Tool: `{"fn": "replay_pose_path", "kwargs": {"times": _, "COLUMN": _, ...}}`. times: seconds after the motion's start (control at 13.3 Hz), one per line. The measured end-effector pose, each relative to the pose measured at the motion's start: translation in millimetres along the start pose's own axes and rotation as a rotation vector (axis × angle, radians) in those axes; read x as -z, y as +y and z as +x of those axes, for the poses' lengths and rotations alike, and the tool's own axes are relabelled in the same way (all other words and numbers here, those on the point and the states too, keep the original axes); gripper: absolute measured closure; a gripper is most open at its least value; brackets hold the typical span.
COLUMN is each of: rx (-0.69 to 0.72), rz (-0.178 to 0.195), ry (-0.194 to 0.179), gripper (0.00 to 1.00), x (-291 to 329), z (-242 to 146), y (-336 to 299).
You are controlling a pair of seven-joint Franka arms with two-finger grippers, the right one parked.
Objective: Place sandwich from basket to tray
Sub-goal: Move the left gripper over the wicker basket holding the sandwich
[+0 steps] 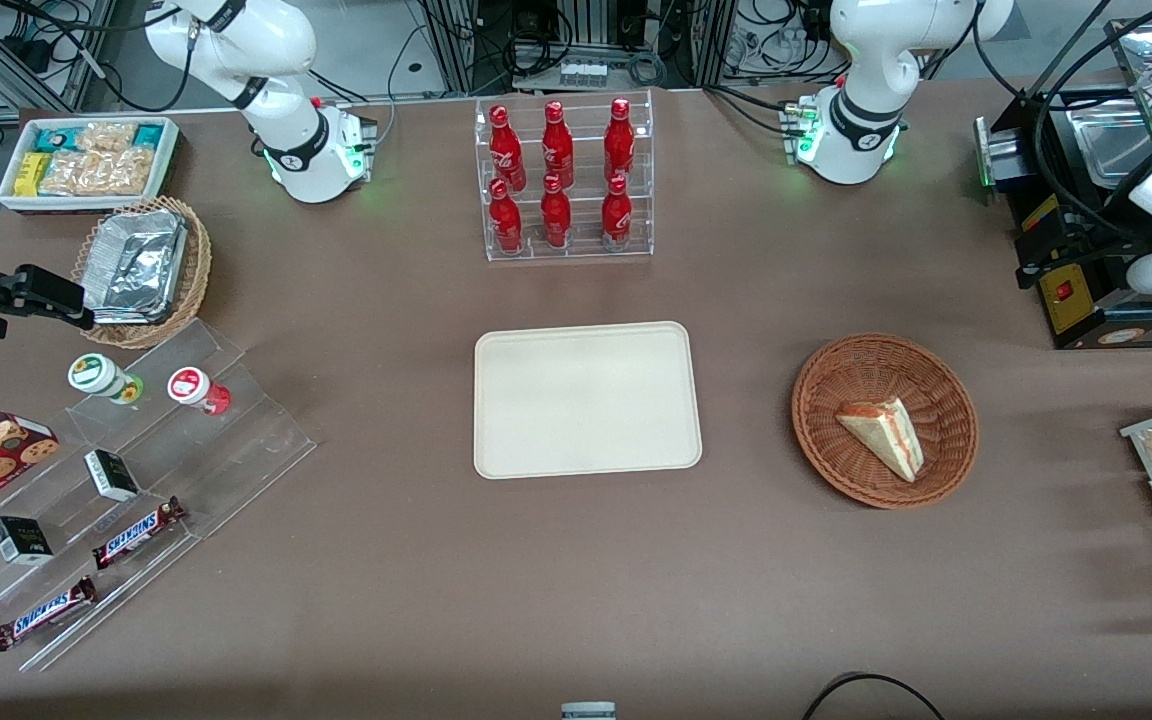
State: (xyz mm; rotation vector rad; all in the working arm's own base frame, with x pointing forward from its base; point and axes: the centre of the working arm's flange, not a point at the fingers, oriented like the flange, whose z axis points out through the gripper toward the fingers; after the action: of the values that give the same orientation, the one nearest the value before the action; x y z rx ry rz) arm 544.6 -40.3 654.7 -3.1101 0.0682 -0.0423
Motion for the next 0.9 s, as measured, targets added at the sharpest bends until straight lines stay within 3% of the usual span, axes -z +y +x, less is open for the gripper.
{"fn": "replay_pose_path", "kwargs": {"times": 0.45, "rx": 0.028, "rz": 0.000, "ry": -0.009, "gripper": 0.00, "x": -17, "z": 8, "y": -21}}
{"fn": "replay_pose_path", "kwargs": {"times": 0.9, "rx": 0.046, "rz": -0.005, "ry": -0.013, "gripper": 0.00, "x": -91, "z": 39, "y": -20}}
